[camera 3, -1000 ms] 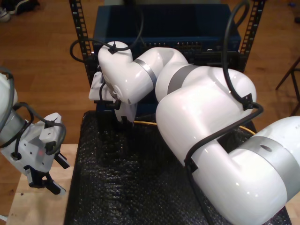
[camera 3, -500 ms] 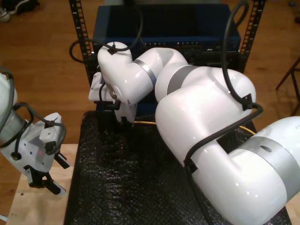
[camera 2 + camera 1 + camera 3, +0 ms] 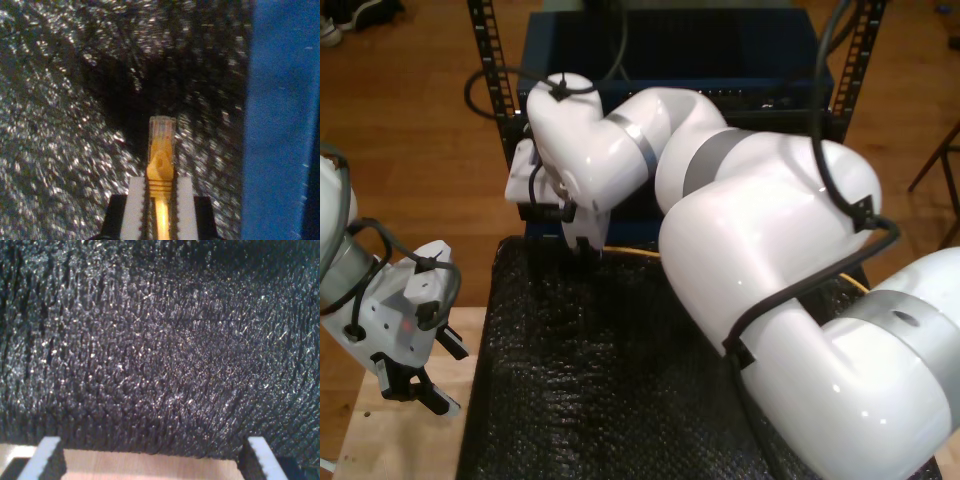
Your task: Grab the cable and plug it in
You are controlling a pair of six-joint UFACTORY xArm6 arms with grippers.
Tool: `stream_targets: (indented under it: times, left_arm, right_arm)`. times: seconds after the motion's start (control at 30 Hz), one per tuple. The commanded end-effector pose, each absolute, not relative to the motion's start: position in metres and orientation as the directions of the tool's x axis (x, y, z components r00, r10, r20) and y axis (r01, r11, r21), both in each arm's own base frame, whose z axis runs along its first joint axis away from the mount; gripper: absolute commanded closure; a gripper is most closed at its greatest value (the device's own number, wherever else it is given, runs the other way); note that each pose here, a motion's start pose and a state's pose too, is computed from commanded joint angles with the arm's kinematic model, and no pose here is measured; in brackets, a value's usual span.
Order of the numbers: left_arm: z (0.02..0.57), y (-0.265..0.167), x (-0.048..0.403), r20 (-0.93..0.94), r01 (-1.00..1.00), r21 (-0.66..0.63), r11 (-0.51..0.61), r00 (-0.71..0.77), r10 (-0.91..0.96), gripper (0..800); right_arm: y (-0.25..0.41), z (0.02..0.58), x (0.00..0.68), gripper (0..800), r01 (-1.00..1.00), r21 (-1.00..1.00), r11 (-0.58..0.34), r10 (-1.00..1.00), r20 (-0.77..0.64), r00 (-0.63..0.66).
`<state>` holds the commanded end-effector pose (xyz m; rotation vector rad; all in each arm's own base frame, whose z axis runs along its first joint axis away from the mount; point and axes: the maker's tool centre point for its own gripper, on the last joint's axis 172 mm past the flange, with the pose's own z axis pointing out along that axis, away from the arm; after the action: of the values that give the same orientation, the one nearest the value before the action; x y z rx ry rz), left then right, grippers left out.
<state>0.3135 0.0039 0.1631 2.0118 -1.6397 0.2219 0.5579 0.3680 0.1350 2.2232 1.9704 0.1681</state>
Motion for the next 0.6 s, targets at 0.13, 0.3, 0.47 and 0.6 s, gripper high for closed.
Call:
stream_targets:
  times: [0.13,0.3,0.47,0.6]
  left_arm:
    - [0.163,0.004,0.313,0.445,-0.947,0.296,-0.123,0.251,-0.860,0]
    - [0.163,0.004,0.312,0.446,-0.947,0.298,-0.121,0.250,-0.859,0]
    - [0.163,0.003,0.311,0.447,-0.945,0.303,-0.120,0.252,-0.858,0]
    - [0.163,0.003,0.310,0.448,-0.945,0.305,-0.119,0.252,-0.858,0]
  right_arm:
    - [0.366,0.145,0.557,793,0.973,0.201,-0.116,0.992,-0.022,0.123]
    - [0.362,0.151,0.552,793,0.975,0.191,-0.110,0.992,-0.034,0.119]
    - [0.357,0.159,0.546,793,0.978,0.189,-0.083,0.995,-0.040,0.093]
    - [0.352,0.163,0.540,793,0.981,0.184,-0.058,0.997,-0.047,0.068]
